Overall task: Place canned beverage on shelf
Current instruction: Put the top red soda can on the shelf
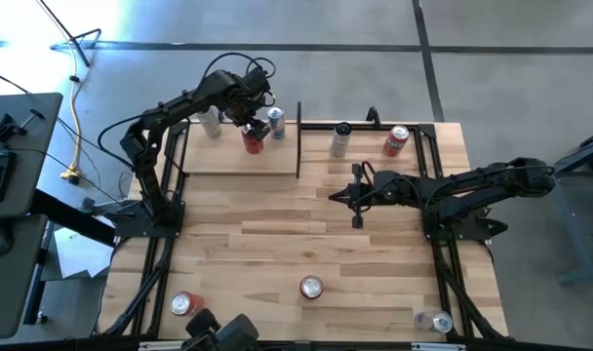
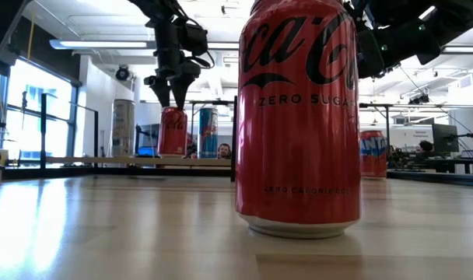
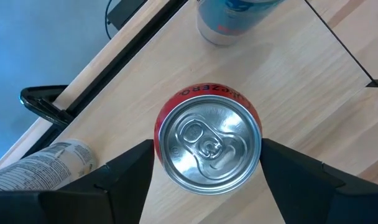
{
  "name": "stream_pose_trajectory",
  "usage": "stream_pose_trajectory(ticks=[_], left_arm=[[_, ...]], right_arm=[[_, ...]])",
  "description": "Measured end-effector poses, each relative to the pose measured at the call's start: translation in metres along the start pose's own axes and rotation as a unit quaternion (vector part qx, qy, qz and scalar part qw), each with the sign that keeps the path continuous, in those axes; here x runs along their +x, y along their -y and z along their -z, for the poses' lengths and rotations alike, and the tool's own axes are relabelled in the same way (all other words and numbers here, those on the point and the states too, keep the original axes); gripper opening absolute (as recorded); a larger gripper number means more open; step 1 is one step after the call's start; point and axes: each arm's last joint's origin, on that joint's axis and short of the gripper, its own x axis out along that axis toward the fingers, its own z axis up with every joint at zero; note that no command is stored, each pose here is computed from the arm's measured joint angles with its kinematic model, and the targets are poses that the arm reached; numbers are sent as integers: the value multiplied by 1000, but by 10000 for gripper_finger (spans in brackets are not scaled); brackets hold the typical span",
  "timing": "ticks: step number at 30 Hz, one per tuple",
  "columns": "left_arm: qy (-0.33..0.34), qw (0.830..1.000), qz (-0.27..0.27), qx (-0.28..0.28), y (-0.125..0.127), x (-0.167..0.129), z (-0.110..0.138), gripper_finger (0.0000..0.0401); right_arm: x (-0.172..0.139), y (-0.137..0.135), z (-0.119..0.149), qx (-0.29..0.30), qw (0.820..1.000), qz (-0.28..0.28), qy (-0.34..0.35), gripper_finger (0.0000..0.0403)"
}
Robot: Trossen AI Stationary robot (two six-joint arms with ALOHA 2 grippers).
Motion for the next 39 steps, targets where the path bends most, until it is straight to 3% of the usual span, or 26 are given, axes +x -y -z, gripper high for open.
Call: stream_pose_trajectory(ticks=[5,13,19,24,29,31,34,37,39], left_arm=[[-3,1000,-2,9,0,-2,0,280],[30,1000,-6,5,-2,-32,-6,280],[33,996,-38,69,2,-55,5,277],[103,985,-86,104,15,-82,38,240],[230,962,-58,133,32,-96,92,178],[257,954,-14,156,39,-88,118,156],[240,952,35,189,46,-60,155,133],[244,954,14,175,49,-30,177,116],[277,946,1,167,50,-12,184,98]], right_arm=[[0,0,0,0,1000,0,0,0],[0,0,0,0,1000,0,-1,0],[0,0,1,-2,1000,0,-3,0],[0,0,0,-6,1000,0,-1,0],[0,0,0,-9,1000,0,-1,0],[0,0,0,-9,1000,0,-1,0],[0,0,0,-5,1000,0,-1,0],[0,0,0,-4,1000,0,2,0],[0,0,-1,-4,1000,1,6,0]])
